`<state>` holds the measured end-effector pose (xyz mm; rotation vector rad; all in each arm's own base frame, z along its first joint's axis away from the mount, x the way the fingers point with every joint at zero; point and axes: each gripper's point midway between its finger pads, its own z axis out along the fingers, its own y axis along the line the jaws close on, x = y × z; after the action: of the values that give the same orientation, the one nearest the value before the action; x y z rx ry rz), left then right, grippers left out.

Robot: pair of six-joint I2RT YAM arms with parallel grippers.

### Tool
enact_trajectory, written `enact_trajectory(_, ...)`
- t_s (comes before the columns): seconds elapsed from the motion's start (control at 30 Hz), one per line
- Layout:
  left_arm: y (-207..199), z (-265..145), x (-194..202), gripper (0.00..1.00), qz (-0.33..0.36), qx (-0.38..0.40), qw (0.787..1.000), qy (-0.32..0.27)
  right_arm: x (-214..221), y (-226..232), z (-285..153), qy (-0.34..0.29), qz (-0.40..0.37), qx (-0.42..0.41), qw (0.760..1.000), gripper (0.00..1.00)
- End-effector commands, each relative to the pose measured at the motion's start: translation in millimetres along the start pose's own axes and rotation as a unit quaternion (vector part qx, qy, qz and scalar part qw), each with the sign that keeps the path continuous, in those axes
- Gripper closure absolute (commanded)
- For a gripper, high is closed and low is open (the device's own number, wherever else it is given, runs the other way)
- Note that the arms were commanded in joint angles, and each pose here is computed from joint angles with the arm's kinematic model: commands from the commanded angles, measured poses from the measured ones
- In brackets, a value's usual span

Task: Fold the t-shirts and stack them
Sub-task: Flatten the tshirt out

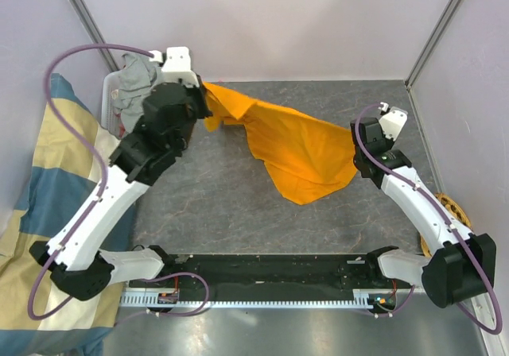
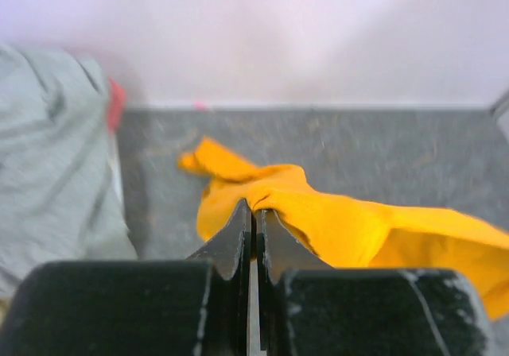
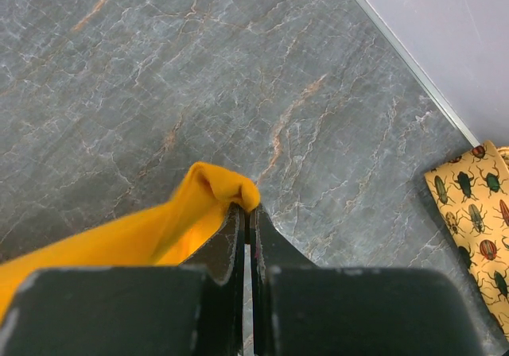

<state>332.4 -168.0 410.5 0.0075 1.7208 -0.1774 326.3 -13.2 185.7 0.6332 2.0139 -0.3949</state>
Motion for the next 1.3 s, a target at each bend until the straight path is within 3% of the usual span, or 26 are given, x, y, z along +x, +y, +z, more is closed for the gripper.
enact_trajectory(0.0,24.9,-1.9,-13.5,0.98,0.091,-0.032,0.995,0.01,-10.1,-9.6,-6.0,-0.015,0.01,0.01,1.0,1.0)
enact_trajectory(0.17,33.1,-4.1,-32.6,0.98,0.096,-0.043,0.994,-0.007,-6.2,-10.0,-7.7,-0.009,0.009,0.005,1.0,1.0)
enact_trajectory(0.4,34.1,-0.2,-24.7,0.98,0.104,-0.044,0.994,0.003,12.4,-6.7,-7.2,0.019,-0.002,-0.013,1.0,1.0)
enact_trajectory(0.53,40.1,5.3,-30.5,0.98,0.113,-0.05,0.992,0.001,2.0,-0.8,-14.8,0.014,-0.006,-0.042,0.999,1.0)
enact_trajectory(0.67,33.6,18.0,-56.9,0.98,0.116,-0.041,0.992,-0.019,-57.1,10.5,-44.2,-0.041,0.006,-0.097,0.994,1.0)
enact_trajectory(0.93,15.8,65.0,-131.4,0.98,0.13,-0.032,0.988,-0.082,-185.2,8.7,-87.7,-0.174,0.042,-0.093,0.979,1.0)
enact_trajectory(1.07,7.6,48.1,-180.2,0.98,0.096,-0.011,0.985,-0.143,-235.2,13.5,-110.1,-0.234,0.07,-0.115,0.963,1.0)
enact_trajectory(1.27,19.8,18.4,-212.0,0.98,0.087,-0.021,0.978,-0.191,-279.3,8.6,-137.4,-0.29,0.086,-0.129,0.944,1.0)
